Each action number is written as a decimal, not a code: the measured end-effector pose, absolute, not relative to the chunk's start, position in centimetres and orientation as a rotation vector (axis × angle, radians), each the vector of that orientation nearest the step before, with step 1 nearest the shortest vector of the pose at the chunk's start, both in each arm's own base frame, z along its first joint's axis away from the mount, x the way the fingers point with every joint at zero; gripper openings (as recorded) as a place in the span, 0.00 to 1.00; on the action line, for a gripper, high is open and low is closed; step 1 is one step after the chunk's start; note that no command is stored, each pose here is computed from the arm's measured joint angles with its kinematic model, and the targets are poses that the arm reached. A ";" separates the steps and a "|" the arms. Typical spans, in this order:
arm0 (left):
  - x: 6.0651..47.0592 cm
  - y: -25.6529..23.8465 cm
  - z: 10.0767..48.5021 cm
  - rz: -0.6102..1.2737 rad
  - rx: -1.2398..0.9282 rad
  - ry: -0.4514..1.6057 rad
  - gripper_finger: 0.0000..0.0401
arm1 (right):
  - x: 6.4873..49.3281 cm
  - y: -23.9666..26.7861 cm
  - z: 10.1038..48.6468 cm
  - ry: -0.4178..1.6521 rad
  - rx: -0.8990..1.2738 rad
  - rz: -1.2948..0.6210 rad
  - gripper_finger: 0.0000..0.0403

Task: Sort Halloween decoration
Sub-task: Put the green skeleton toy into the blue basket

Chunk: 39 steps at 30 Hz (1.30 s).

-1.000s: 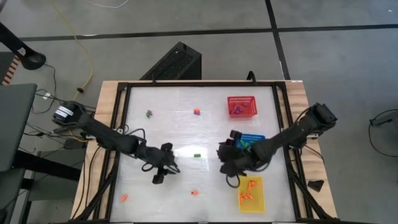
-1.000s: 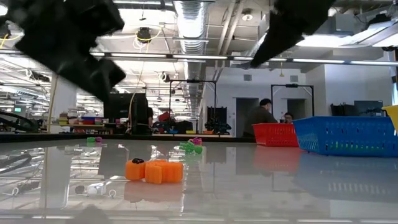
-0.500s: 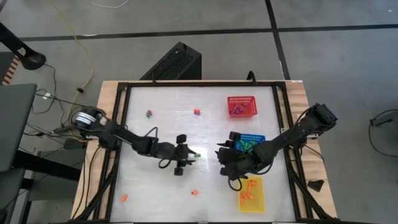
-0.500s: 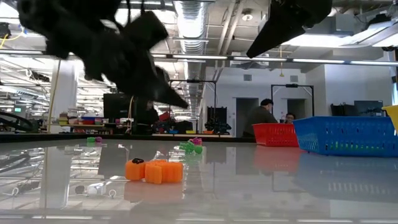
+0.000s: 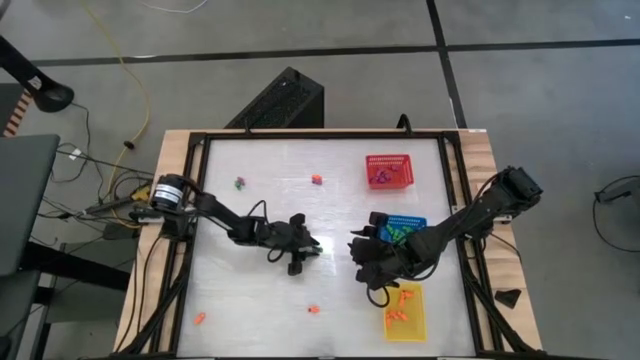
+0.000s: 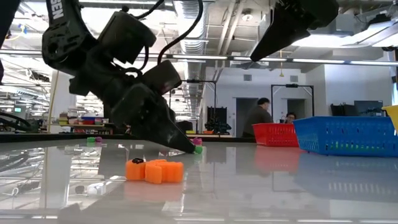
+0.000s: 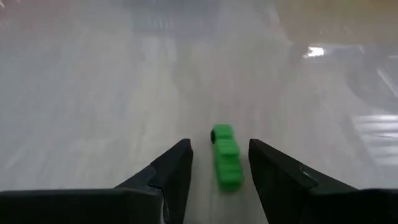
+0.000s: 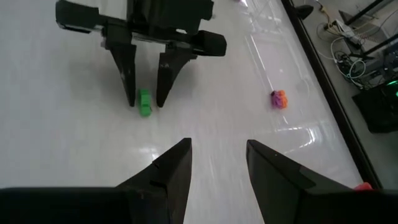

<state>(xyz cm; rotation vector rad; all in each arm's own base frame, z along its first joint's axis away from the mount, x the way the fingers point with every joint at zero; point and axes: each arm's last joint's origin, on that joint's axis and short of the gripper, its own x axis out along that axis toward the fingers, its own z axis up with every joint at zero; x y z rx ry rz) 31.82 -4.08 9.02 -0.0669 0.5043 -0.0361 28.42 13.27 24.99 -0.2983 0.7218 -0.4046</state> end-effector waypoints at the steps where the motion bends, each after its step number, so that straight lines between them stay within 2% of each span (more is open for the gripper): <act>1: 31.8 -4.0 8.7 -0.026 -0.063 0.518 0.37 | 28.4 13.3 25.0 0.721 -0.297 -0.405 0.45; 4: 31.6 -4.0 8.4 0.002 -0.039 0.547 0.30 | 28.4 13.3 25.0 0.721 -0.297 -0.405 0.45; 8: 31.6 -4.0 8.3 0.006 -0.033 0.561 0.08 | 28.4 13.3 25.0 0.721 -0.298 -0.404 0.45; 10: 31.5 -4.0 8.1 0.000 -0.031 0.574 0.04 | 28.3 13.4 25.0 0.719 -0.300 -0.398 0.45; 14: 31.6 -4.0 8.4 -0.013 -0.036 0.557 0.04 | 28.2 13.7 25.3 0.723 -0.307 -0.389 0.45; 20: 32.5 -4.4 10.6 -0.119 -0.066 0.359 0.04 | 27.9 15.2 27.1 0.657 -0.313 -0.386 0.45; 25: 35.2 -4.7 13.1 -0.159 -0.048 0.248 0.03 | 26.9 17.7 29.5 0.517 -0.373 -0.425 0.45; 30: 38.9 -4.8 16.5 -0.168 0.065 0.261 0.03 | 24.9 20.2 30.6 0.407 -0.506 -0.479 0.44; 34: 41.2 -3.8 19.7 -0.131 0.126 0.217 0.03 | 23.8 21.3 32.8 0.335 -0.630 -0.548 0.40; 39: 42.4 -1.4 21.9 -0.054 0.085 0.176 0.03 | 22.2 20.4 37.4 0.260 -0.606 -0.626 0.31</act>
